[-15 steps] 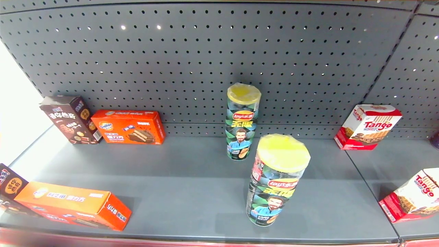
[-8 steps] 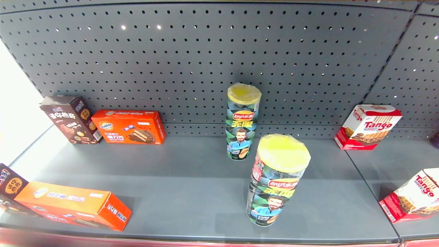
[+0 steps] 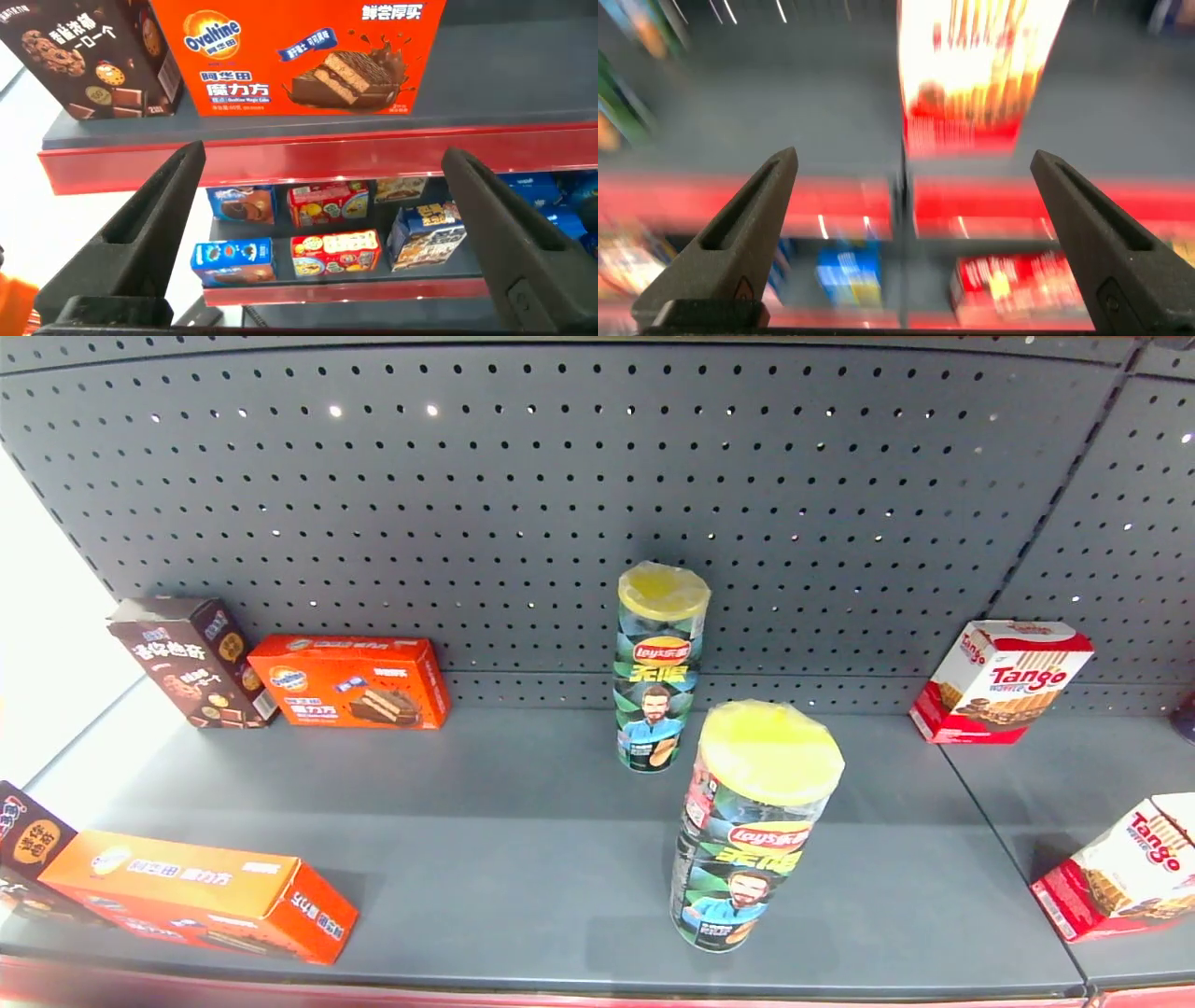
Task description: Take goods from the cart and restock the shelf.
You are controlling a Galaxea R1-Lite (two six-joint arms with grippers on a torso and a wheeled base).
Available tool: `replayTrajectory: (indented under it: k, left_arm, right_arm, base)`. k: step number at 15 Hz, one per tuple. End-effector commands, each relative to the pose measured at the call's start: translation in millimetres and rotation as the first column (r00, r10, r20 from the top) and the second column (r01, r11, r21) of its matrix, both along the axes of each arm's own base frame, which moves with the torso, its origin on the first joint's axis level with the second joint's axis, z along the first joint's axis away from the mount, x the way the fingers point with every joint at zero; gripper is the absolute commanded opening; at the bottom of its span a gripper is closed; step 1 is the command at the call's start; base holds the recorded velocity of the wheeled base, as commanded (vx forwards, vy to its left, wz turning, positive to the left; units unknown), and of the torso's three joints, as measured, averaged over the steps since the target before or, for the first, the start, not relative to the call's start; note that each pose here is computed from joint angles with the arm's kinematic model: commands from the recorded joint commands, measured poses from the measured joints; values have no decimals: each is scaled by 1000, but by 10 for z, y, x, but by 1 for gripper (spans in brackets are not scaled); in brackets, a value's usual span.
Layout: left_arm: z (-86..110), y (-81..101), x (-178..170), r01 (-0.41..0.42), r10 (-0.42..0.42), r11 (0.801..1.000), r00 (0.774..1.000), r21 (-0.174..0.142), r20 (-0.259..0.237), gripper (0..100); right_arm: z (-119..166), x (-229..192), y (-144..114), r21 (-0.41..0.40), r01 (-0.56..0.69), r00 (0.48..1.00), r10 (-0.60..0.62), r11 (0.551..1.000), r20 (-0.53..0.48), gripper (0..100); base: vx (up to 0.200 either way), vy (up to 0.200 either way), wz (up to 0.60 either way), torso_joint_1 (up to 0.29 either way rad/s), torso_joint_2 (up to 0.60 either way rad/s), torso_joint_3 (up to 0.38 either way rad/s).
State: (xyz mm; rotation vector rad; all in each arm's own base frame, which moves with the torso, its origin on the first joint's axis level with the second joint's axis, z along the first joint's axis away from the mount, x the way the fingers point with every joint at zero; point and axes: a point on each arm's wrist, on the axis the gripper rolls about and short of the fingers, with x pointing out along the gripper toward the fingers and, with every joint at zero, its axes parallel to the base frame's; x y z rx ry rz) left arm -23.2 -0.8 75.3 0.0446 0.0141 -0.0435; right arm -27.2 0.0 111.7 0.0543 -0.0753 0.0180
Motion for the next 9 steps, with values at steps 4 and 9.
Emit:
replayTrajectory:
  k: [4,9]
  left_arm:
    - [0,0,5,0,0,1000,1000,1,-6,100]
    - [1,0,4,1,-1,1000,1000,1,-3,100]
  right_arm:
    - [1059,800,137,-86,-355,914,327,931,-242,100]
    - [936,1238,422,-186,-564,793,465,805,-394,100]
  base:
    - [0,0,0,0,0,0]
    - [0,0,0,0,0,0]
